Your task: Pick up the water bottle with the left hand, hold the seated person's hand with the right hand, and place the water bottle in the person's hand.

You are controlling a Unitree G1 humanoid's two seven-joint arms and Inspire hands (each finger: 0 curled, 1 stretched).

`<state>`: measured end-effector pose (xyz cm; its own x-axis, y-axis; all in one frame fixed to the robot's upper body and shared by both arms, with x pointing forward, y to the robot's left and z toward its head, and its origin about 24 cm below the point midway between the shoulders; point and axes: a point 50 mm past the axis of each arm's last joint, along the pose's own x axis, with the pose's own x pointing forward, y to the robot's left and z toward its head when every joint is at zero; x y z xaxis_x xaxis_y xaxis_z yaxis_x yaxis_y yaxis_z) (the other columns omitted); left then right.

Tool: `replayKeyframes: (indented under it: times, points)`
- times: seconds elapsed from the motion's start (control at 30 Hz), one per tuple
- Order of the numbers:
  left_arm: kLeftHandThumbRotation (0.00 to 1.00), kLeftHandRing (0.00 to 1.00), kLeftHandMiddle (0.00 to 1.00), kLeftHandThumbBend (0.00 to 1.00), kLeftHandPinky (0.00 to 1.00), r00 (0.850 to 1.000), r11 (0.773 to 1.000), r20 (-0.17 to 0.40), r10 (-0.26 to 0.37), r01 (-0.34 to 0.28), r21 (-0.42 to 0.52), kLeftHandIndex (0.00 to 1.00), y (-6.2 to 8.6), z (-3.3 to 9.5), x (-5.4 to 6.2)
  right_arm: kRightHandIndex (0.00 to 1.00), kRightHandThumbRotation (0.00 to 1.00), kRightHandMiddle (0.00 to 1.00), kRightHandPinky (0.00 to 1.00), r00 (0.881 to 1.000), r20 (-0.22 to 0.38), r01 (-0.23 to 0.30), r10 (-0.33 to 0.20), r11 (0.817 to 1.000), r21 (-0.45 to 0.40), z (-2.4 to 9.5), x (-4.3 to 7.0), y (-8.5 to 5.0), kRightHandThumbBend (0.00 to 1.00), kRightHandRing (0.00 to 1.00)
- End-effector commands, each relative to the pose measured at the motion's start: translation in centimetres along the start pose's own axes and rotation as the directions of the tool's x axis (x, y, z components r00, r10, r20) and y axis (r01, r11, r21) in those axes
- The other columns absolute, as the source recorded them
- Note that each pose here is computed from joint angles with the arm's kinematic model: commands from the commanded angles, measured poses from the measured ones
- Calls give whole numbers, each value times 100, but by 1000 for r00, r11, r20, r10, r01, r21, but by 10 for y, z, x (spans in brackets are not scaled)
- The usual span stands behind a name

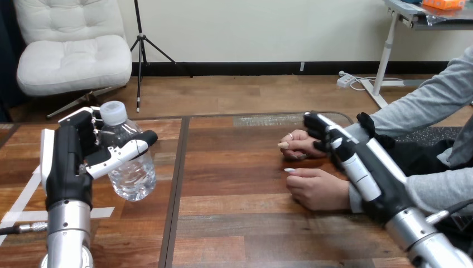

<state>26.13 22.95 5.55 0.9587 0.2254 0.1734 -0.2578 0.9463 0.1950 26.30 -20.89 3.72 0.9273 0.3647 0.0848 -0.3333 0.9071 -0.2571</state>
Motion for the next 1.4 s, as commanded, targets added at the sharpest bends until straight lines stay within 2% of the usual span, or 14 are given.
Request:
replayKeyframes:
  times: [0.0,0.2,0.53,0.77,1.1,1.17,1.3,1.37]
  points:
    - [0,34,39,76,28,990,1000,138,-8,11,-19,39,-5,28,17,93,100,96,96,995,102,28,-17,993,-112,25,19,-22,89,97]
    - [0,34,39,77,28,990,1000,140,-16,18,-15,39,-6,29,17,94,100,96,97,995,101,34,-17,985,-169,26,20,-32,93,98]
    - [0,34,39,78,29,989,1000,145,-25,27,-15,39,-6,28,17,92,100,94,94,996,92,41,-18,965,-257,24,20,-51,79,96]
    - [0,34,39,77,29,988,999,151,-29,31,-13,39,-6,28,16,90,100,92,91,997,67,58,-38,938,-342,23,21,-63,78,93]
    - [0,34,39,77,28,988,1000,153,-27,29,-10,38,-5,28,15,88,100,90,85,999,32,49,-39,898,-437,23,22,-78,88,89]
    - [0,34,39,77,28,988,1000,154,-27,29,-10,38,-5,29,15,88,100,90,85,999,30,50,-41,895,-444,22,22,-79,89,89]
    - [0,34,39,77,28,988,1000,155,-26,27,-7,38,-4,28,15,88,100,89,82,999,22,48,-42,872,-487,23,23,-83,90,87]
    - [0,34,39,77,28,987,1000,156,-26,27,-6,38,-4,28,15,88,100,88,81,999,18,47,-44,868,-495,23,23,-84,89,86]
